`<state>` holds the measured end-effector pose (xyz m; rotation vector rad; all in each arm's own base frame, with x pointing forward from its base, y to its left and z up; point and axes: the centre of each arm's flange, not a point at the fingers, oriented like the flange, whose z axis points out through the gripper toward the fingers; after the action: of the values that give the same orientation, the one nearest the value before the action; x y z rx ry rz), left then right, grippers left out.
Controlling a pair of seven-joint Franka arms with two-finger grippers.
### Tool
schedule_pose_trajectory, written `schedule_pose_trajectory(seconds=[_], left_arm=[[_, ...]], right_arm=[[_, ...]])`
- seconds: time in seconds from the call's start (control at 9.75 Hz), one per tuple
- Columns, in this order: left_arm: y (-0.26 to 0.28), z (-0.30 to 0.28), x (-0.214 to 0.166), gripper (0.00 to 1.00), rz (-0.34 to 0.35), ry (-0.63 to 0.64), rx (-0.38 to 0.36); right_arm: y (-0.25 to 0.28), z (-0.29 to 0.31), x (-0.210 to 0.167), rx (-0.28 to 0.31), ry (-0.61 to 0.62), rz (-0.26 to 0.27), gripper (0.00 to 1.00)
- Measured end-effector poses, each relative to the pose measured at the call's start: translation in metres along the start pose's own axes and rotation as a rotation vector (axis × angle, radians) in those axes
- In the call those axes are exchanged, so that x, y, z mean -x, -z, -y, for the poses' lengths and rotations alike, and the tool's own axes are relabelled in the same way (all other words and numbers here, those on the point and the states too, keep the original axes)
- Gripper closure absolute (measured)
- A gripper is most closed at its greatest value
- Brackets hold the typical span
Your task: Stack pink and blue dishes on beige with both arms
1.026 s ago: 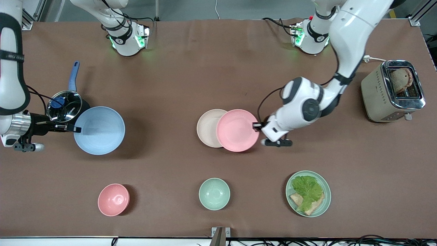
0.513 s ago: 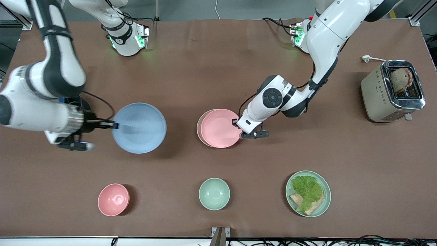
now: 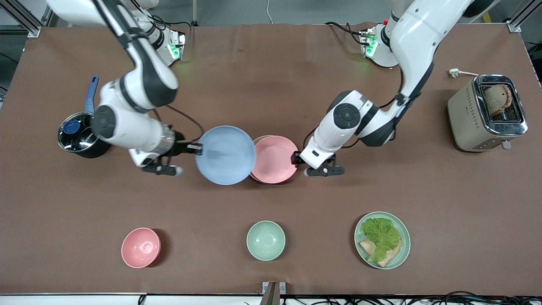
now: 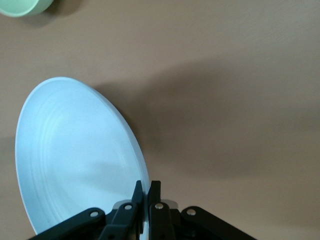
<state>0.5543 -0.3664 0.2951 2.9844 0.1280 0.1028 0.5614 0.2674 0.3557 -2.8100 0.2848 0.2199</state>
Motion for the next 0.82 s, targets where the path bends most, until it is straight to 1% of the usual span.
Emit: schedule_pose_trajectory(seconds=[0.1,0.31,0.51,0.72,0.82], left_arm=[[0.033,0.017,-0.013,0.0,-0.029,0.007,-0.052],[0.093,0.064,-0.044,0.0,-0.108,-0.025,-0.117],[0.135,0.109,-0.063,0.0,-0.136,-0.08,-0.178],[0.187,0.146,-0.075,0.0,-0.188,-0.121,-0.211],[0.217,0.16,-0.073,0.0,-0.196,-0.101,-0.217]], right_arm=[[-0.017,0.021,0.015,-0.023,-0.002,-0.016,0.94],[-0.061,0.043,0.029,-0.065,0.016,-0.038,0.95],[-0.111,0.06,0.037,-0.113,0.028,-0.063,0.95],[-0.149,0.067,0.044,-0.132,0.034,-0.064,0.94],[-0.155,0.067,0.045,-0.131,0.034,-0.06,0.94]])
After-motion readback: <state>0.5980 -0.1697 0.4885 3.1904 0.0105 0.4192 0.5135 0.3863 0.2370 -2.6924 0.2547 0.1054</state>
